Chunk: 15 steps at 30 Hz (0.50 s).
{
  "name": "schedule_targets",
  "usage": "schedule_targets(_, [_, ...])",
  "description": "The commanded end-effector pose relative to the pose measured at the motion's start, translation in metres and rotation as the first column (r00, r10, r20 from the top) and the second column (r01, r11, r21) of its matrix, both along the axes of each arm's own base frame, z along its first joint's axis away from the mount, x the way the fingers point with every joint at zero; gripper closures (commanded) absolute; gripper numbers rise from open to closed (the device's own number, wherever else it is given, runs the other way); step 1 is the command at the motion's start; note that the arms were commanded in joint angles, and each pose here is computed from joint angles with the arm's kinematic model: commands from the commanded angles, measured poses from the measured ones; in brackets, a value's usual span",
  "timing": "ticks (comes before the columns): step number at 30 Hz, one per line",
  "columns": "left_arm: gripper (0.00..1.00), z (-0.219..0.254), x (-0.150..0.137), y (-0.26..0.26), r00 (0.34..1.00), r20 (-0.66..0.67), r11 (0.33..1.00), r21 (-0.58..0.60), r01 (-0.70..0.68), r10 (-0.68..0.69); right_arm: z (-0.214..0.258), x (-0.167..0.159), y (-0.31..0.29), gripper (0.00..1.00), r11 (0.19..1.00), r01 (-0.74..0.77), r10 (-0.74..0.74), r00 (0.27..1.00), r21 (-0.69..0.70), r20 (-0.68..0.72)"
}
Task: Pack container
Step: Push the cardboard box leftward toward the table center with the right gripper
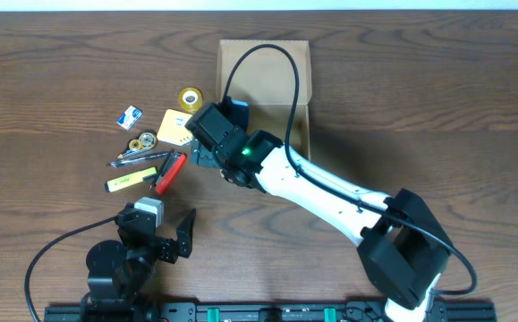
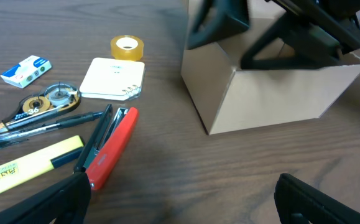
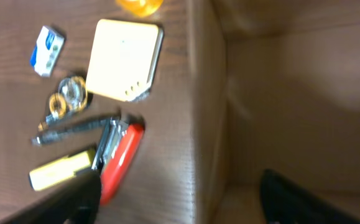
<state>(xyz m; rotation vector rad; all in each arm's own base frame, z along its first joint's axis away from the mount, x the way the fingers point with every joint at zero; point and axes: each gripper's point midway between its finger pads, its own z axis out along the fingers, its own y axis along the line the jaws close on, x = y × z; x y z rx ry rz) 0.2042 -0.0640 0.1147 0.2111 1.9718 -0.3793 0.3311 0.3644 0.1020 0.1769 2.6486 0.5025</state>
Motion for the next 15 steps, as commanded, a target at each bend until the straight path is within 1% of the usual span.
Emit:
schedule_targets(1, [0.05, -0.007, 0.000, 0.000, 1.000, -0.014, 1.000, -0.005, -0.001, 0.001, 0.015, -0.005, 0.011, 0.08, 0.996, -0.093, 0.093, 0.996, 0.010, 0.001])
schedule_targets(3, [0.05, -0.007, 0.000, 0.000, 1.000, -0.014, 1.000, -0.005, -0.001, 0.001, 0.032, -0.005, 0.008, 0.07, 0.993, -0.118, 0.117, 0.993, 0.006, 0.015])
schedule_targets(7, [0.05, -0.007, 0.000, 0.000, 1.000, -0.014, 1.000, -0.005, -0.001, 0.001, 0.083, -0.003, -0.002, 0.07, 0.988, -0.154, 0.154, 0.984, -0.002, 0.087])
schedule_targets(11, [0.05, -0.007, 0.000, 0.000, 1.000, -0.014, 1.000, -0.005, -0.001, 0.001, 0.119, 0.002, -0.037, 0.01, 0.996, -0.083, 0.086, 0.987, -0.028, 0.138])
schedule_targets(15, [0.05, -0.007, 0.000, 0.000, 1.000, -0.014, 1.000, -0.005, -0.001, 0.001, 0.129, 0.009, -0.095, 0.02, 0.994, 0.029, -0.016, 0.993, -0.107, 0.118])
